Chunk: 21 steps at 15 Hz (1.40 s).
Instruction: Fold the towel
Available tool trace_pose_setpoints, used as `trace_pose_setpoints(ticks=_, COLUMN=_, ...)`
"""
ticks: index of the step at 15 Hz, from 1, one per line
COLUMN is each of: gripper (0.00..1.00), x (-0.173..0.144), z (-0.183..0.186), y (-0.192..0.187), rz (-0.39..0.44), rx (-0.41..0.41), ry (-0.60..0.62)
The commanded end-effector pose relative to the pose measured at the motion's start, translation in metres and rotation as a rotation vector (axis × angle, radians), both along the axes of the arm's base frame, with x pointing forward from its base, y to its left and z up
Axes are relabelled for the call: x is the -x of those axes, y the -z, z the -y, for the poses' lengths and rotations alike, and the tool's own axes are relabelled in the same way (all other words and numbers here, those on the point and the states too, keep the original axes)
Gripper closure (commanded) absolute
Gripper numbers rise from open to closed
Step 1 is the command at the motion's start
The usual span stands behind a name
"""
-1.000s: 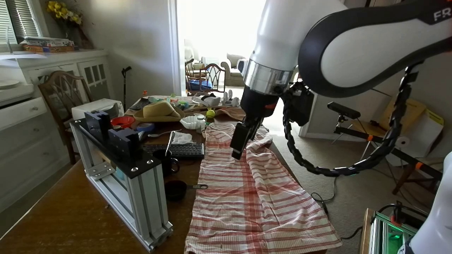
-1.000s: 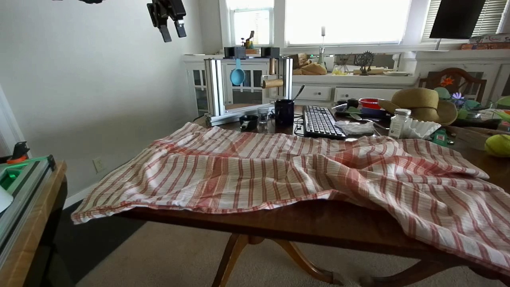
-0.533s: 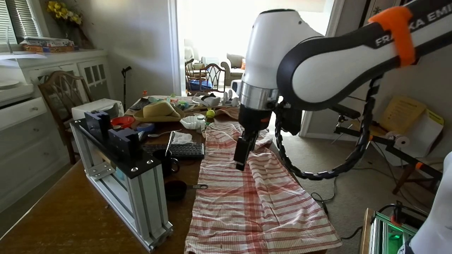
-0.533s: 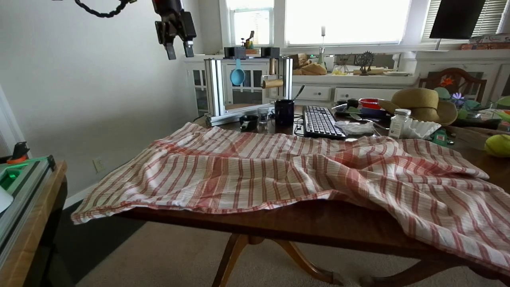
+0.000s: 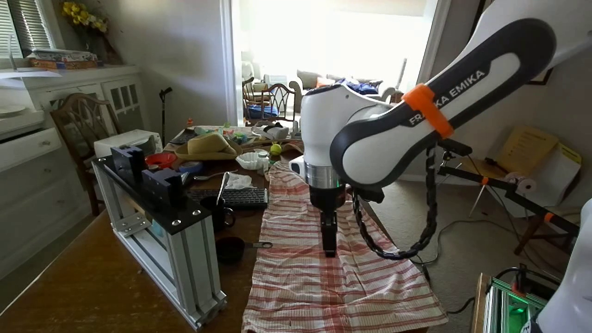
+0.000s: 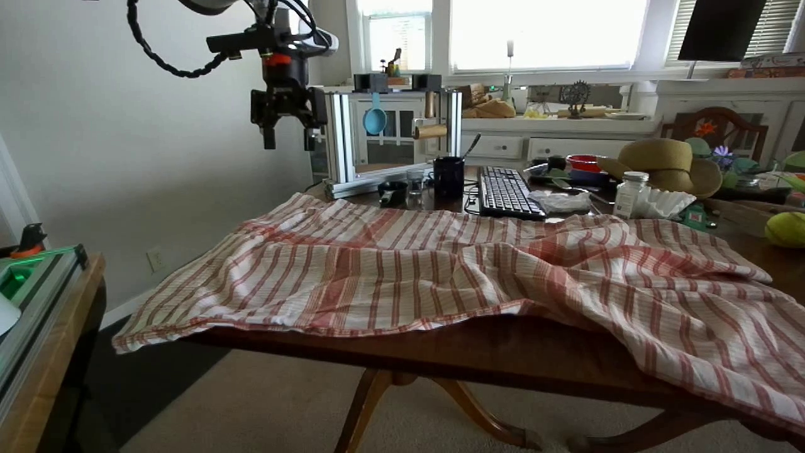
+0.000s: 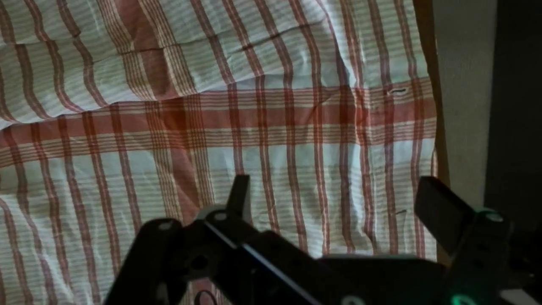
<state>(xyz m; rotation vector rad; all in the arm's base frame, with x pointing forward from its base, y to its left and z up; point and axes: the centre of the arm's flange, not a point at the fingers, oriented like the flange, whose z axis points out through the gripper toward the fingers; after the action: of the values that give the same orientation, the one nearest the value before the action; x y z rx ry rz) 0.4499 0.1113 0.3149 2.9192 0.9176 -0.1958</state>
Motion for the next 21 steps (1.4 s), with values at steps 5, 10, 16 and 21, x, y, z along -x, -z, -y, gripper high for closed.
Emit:
trace_pose_setpoints(ticks=5, gripper=0.0, x=-0.01, z=-0.007, y=0.079, rz=-0.069, rx=0.112, ry=-0.134)
trace_pose_setpoints(ticks=10, gripper=0.0, x=-0.004, z=-0.004, y=0.084, rz=-0.092, rx=0.092, ry=-0.117)
trace_pose_setpoints(ticks=16, gripper=0.0, x=-0.007, z=-0.004, y=0.085, rz=-0.091, rx=0.091, ry=-0.112)
trace_pose_setpoints(ticks=21, gripper=0.0, x=-0.007, z=-0.005, y=0.085, rz=-0.091, rx=0.091, ry=-0.111)
